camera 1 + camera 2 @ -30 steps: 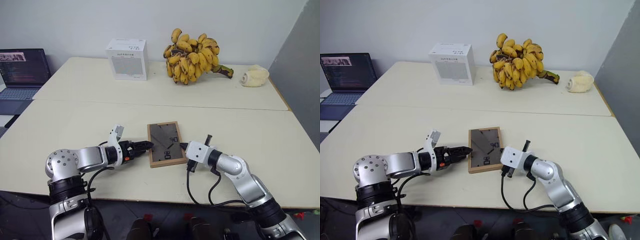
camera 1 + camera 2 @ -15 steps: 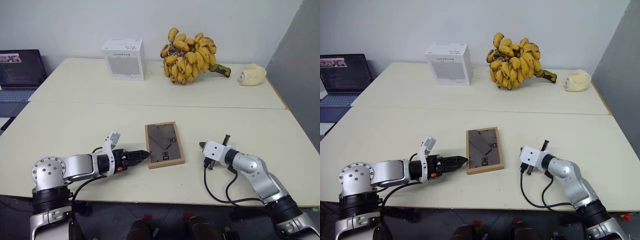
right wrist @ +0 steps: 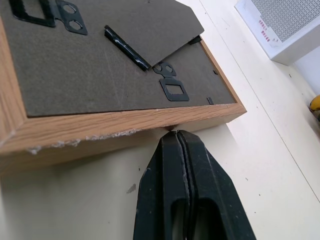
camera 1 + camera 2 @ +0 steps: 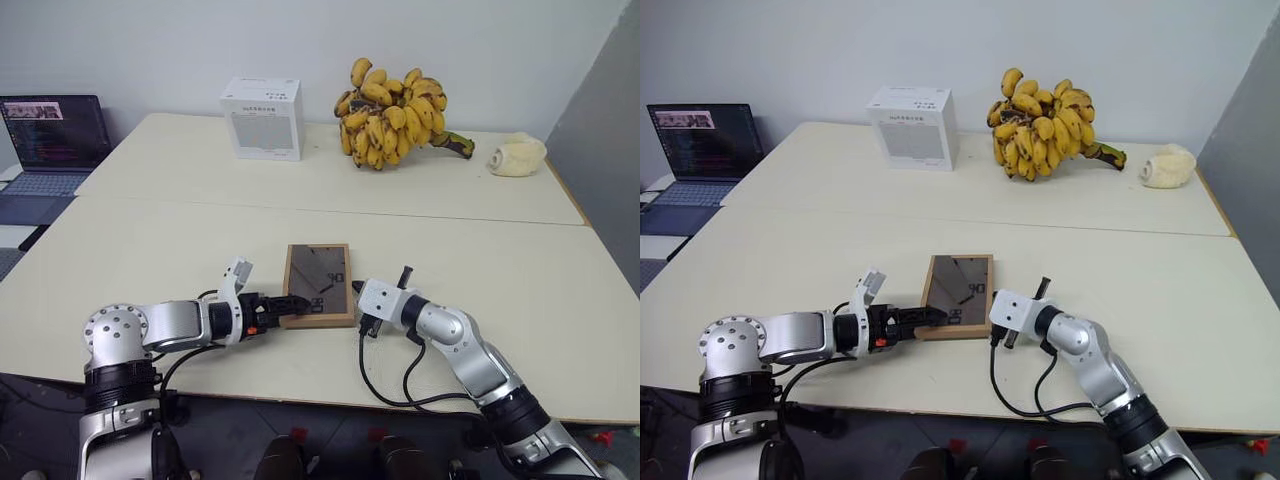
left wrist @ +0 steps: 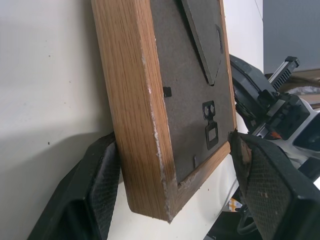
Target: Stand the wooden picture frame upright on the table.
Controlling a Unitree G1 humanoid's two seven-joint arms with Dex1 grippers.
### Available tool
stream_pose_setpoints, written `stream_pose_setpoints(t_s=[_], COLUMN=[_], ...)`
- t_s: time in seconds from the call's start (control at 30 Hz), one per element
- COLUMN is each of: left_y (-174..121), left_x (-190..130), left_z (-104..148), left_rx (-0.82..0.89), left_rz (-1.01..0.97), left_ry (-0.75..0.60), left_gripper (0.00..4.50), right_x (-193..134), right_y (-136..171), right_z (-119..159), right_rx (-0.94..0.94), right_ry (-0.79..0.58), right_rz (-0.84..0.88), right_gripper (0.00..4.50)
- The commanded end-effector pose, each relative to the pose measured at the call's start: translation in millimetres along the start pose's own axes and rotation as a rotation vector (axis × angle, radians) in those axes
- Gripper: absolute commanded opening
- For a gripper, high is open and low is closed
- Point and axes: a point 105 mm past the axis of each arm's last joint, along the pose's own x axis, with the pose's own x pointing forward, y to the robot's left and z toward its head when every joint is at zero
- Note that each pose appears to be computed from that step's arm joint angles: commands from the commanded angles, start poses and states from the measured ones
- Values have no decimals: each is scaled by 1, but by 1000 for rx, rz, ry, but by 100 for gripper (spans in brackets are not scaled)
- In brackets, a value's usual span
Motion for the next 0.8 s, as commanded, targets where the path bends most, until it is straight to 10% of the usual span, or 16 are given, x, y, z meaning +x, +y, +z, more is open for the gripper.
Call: stream_pose_setpoints(t_s=[0.03,0.23,0.57,0.8], left_y=[16,12,0,-7], left_x=[12,10,10,9], left_z=[-17,-11,-8,-5], left_rx=[-47,-52,-50,-47], left_rz=[61,34,-44,-91], left_ry=[84,63,46,35], left_gripper=[350,350,159,132], right_x=[-3,-3,-1,-1], right_y=[-13,-15,-14,-14], right_z=[13,11,11,9], right_rx=[-19,-5,6,16], right_ry=[-40,-33,-34,-32], right_rz=[-34,-45,-48,-54], right_gripper=[0,0,0,0])
